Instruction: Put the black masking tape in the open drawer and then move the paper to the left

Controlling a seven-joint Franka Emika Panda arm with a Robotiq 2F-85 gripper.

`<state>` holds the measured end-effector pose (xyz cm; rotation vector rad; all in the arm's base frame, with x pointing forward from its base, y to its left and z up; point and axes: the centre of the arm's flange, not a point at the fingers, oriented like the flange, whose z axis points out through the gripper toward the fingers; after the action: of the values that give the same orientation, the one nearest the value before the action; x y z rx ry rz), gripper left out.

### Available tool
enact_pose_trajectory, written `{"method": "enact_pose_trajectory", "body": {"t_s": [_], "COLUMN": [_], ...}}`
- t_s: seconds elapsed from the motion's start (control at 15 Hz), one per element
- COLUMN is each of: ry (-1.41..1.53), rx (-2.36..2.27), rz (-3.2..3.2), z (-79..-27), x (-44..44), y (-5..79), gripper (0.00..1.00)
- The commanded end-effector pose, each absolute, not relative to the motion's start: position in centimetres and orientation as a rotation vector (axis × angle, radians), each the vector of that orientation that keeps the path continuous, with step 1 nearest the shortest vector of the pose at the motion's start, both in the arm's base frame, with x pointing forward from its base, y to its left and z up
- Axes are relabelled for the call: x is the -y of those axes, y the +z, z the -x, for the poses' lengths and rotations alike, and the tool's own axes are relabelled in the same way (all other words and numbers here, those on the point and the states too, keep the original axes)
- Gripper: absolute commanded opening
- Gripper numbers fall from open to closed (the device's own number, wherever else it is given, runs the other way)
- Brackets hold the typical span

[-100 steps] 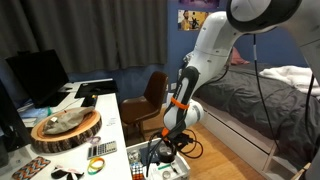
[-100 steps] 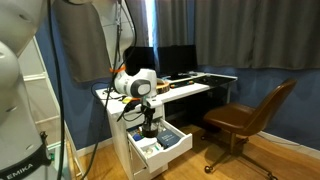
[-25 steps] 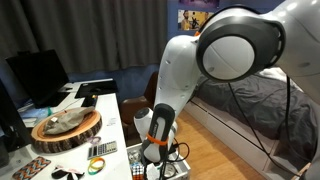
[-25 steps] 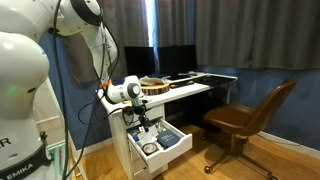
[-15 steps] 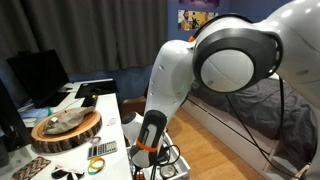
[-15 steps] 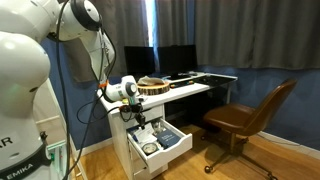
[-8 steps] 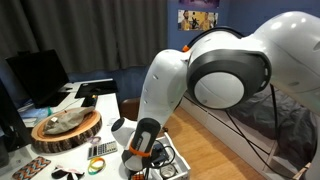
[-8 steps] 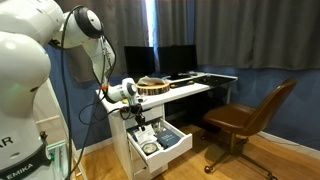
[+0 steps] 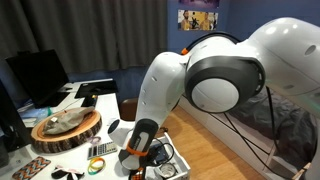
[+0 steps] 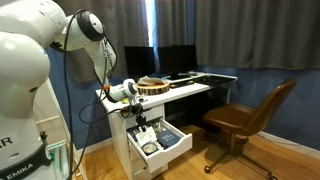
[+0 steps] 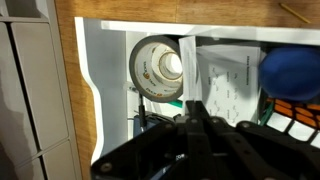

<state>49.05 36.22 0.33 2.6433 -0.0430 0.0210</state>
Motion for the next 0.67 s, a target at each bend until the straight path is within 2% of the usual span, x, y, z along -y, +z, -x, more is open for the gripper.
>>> {"method": "enact_pose_trajectory", "body": {"t_s": [0.0,0.07,0.33,0.4,0.53,0.6], "ry": [0.034,0.032,0.032,0.031,0.034,0.049], "rx": [0.057,0.055,0.052,0.054,0.054,0.033], "rz": [-2.637,-2.642,-2.662,-2.664,-2.665,-2.678], "z": [-49.5,-49.5,-49.6,-49.6,-49.5,-49.2], "x": [-38.0,-38.0,-38.0,-38.0,-38.0,-37.7], "y": [-0.7,-0.6,-0.6,-0.6,-0.4,0.5], "gripper": [0.28,0.28,0.54,0.56,0.72,0.83]}}
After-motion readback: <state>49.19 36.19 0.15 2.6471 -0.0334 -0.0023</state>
